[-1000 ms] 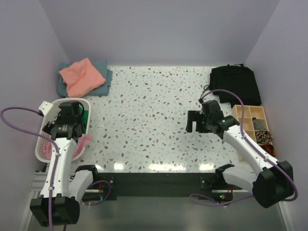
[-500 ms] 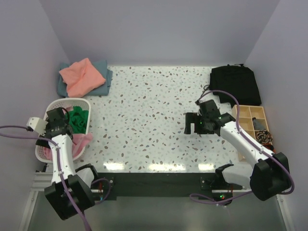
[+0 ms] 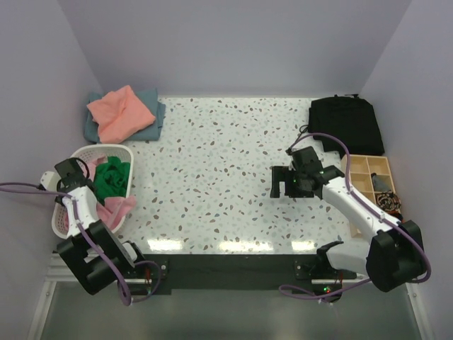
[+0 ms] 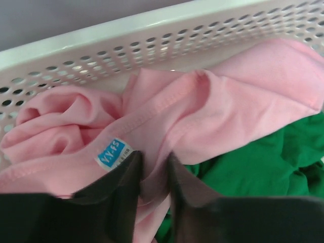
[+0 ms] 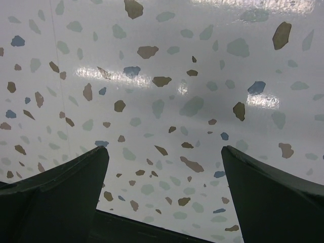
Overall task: Fold and stack the t-shirts
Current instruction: Grab crumpled tshirt from bin with the left arm, then move the tshirt to the center of the board
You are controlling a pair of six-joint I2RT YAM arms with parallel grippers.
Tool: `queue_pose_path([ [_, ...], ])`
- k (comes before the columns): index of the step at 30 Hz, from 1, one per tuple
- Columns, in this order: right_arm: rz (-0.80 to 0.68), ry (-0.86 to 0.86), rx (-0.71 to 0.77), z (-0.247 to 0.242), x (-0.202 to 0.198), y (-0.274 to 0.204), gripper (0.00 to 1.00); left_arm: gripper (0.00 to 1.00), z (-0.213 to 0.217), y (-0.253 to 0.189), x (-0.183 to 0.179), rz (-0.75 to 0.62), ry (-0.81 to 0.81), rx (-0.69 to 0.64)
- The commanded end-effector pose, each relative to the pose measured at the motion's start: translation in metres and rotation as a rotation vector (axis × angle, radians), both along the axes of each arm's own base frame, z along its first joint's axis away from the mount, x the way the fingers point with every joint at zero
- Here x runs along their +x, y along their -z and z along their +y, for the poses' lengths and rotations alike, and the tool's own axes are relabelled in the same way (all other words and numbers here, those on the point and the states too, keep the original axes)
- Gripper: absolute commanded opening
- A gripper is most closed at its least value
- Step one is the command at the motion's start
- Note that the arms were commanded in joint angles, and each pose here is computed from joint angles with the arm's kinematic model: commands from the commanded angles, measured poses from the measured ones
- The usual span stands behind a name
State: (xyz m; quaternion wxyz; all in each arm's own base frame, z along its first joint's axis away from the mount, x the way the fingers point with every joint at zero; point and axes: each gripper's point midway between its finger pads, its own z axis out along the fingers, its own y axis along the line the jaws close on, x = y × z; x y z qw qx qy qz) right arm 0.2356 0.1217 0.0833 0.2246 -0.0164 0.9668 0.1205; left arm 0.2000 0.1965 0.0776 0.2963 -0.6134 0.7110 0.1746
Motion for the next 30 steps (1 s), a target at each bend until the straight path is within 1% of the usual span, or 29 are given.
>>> queue_pose_path([
  [1,-0.011,-0.017,0.027,0.007,0.005,-0.002,0.98,0.00,0.007,-0.019,0.028,-0.109,0.096,0.019],
  [5,-0.005,-0.022,0.028,0.008,0.005,0.003,0.98,0.00,0.007,-0.035,0.034,-0.142,0.134,0.046],
  [8,0.002,-0.026,0.033,0.010,0.006,0.006,0.99,0.00,0.008,-0.074,0.039,-0.210,0.182,0.125],
  [10,0.003,-0.028,0.040,0.012,0.008,0.008,0.99,0.00,0.009,-0.122,0.046,-0.296,0.222,0.213],
  [12,0.004,-0.030,0.046,0.013,0.010,0.011,0.98,0.00,-0.003,-0.158,0.055,-0.362,0.321,0.238],
  [13,0.009,-0.034,0.047,0.015,0.011,0.013,0.98,0.00,-0.007,-0.189,0.061,-0.421,0.367,0.273],
  [14,0.007,-0.035,0.051,0.016,0.013,0.013,0.97,0.00,-0.026,-0.205,0.072,-0.484,0.489,0.265],
  [16,0.016,-0.041,0.056,0.019,0.015,0.014,0.96,0.00,-0.043,-0.244,0.077,-0.587,0.576,0.301],
  [17,0.010,-0.043,0.061,0.020,0.017,0.012,0.95,0.00,-0.066,-0.256,0.084,-0.657,0.684,0.264],
  [18,0.008,-0.044,0.067,0.022,0.018,0.012,0.95,0.00,-0.078,-0.269,0.087,-0.703,0.734,0.251],
  [19,0.005,-0.041,0.072,0.023,0.019,0.010,0.95,0.00,-0.098,-0.282,0.093,-0.782,0.834,0.227],
  [20,0.001,-0.039,0.078,0.023,0.020,0.009,0.95,0.00,-0.110,-0.293,0.094,-0.835,0.868,0.203],
  [21,-0.007,-0.038,0.082,0.024,0.022,0.007,0.95,0.00,-0.120,-0.307,0.094,-0.872,0.902,0.206],
  [23,-0.015,-0.035,0.089,0.025,0.023,0.003,0.95,0.00,-0.147,-0.331,0.095,-0.954,1.015,0.187],
  [24,-0.021,-0.035,0.091,0.025,0.024,0.002,0.95,0.00,-0.158,-0.349,0.093,-0.990,1.069,0.205],
  [25,-0.024,-0.034,0.093,0.025,0.023,0.001,0.95,0.00,-0.181,-0.365,0.093,-1.042,1.173,0.211],
  [26,-0.029,-0.032,0.094,0.025,0.023,0.000,0.94,0.00,-0.194,-0.374,0.094,-1.077,1.225,0.195],
  [28,-0.034,-0.031,0.098,0.025,0.022,-0.002,0.94,0.00,-0.221,-0.401,0.091,-1.157,1.346,0.220],
  [29,-0.036,-0.026,0.096,0.024,0.021,-0.002,0.94,0.00,-0.249,-0.406,0.087,-1.214,1.449,0.139],
  [30,-0.045,-0.023,0.101,0.023,0.021,-0.004,0.94,0.00,-0.262,-0.420,0.083,-1.275,1.518,0.169],
])
